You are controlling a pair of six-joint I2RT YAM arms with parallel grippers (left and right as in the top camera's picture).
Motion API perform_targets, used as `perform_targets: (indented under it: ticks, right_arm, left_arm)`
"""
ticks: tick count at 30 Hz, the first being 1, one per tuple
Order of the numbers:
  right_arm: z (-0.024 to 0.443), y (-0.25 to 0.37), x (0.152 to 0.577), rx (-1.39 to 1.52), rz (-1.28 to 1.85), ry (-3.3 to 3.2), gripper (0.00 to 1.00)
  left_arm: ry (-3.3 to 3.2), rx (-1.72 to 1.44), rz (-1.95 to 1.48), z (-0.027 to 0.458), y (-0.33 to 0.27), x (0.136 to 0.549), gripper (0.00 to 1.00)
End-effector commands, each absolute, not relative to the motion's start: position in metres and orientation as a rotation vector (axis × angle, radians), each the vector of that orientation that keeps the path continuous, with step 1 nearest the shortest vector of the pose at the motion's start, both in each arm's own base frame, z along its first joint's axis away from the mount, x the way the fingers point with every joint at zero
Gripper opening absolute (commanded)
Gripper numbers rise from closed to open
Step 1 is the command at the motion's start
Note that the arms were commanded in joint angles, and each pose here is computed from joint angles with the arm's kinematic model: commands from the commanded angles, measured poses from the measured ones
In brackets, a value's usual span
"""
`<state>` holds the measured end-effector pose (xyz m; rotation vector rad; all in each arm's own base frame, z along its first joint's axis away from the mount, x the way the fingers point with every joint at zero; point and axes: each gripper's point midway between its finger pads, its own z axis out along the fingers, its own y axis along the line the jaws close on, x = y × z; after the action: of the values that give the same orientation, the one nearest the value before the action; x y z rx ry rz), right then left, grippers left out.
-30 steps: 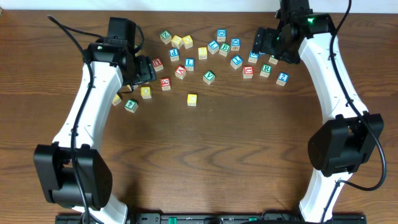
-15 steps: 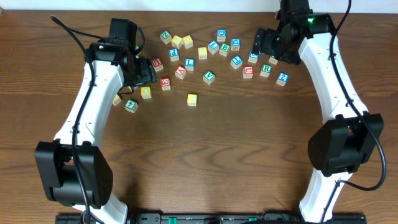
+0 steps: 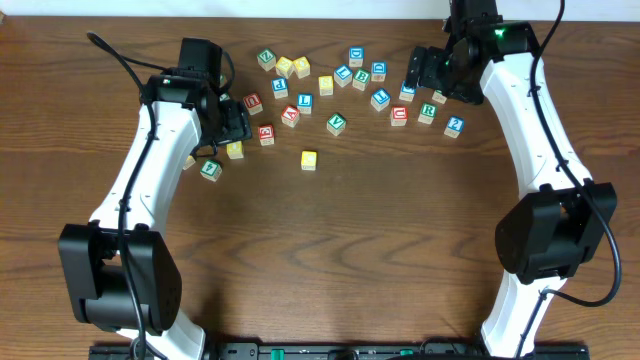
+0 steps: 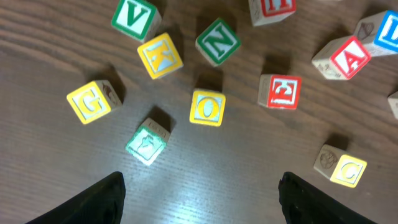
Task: Spell out CORL
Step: 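Move the left gripper over the yellow O block at the left cluster, then lower the left gripper around the yellow O block and grasp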
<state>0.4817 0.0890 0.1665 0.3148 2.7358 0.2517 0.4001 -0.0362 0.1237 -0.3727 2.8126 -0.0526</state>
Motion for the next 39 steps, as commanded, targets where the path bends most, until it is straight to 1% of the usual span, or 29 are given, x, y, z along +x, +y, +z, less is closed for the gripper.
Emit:
perform_targets:
  ticks: [1,10,22,39]
  right_arm:
    - [0.168,0.091,0.483,0.320,0.243,2.729,0.95]
    - [0.167,0.090,0.481,0.321,0.239,2.739,0.95]
    - [0.166,0.090,0.479,0.323,0.235,2.750,0.95]
    - [0.166,0.090,0.479,0.322,0.236,2.747,0.95]
  left_arm:
    - [2.822,-0.390,-0.041,0.117,-0.037,0.399,0.78]
    - [2.825,-0.363,-0.045,0.115,-0.045,0.400,0.78]
    - [2.896,-0.370,-0.021,0.087,-0.045,0.399,0.78]
    - [2.900,-0.370,-0.018,0.084,-0.045,0.400,0.78]
